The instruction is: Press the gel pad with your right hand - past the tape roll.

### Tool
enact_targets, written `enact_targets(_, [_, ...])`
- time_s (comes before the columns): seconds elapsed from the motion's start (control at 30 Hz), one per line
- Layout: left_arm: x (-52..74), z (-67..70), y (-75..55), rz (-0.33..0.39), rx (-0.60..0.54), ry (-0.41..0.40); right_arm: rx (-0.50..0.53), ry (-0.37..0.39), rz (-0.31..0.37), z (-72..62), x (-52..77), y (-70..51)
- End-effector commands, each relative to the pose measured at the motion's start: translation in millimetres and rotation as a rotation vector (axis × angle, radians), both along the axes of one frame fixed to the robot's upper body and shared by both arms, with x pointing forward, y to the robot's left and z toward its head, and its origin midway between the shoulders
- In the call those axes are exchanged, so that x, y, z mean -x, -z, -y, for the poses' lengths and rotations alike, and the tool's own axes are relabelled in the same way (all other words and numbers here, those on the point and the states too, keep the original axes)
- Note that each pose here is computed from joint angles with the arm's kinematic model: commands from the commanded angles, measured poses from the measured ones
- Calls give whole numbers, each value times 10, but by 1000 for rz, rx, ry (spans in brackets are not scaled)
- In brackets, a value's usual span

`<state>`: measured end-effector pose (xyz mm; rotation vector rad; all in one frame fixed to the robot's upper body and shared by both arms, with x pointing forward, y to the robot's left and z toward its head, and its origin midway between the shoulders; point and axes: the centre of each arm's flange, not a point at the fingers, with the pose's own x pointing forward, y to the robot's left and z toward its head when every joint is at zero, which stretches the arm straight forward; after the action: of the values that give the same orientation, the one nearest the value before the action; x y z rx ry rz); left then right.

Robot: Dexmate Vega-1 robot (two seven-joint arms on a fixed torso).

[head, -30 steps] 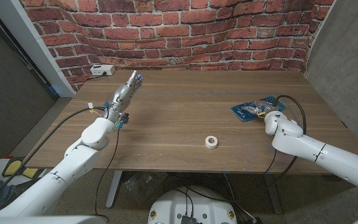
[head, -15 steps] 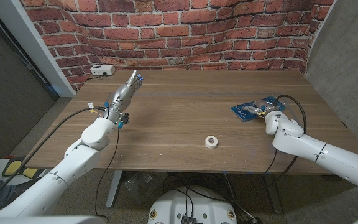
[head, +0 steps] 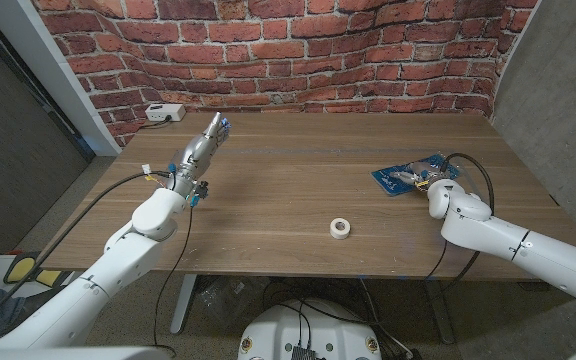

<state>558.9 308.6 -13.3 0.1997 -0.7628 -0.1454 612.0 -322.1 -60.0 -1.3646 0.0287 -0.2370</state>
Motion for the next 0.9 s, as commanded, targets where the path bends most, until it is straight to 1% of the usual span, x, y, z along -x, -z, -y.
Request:
enact_targets(0.03, [20, -11, 6, 1, 1, -3, 7, 3, 46, 6, 53, -115])
enact_targets(0.53, [35, -28, 25, 4, 5, -1, 9, 14, 83, 5, 128, -184])
enact_targets(0.9, [51, -44, 33, 3, 3, 0, 5, 9, 116, -5, 181, -218])
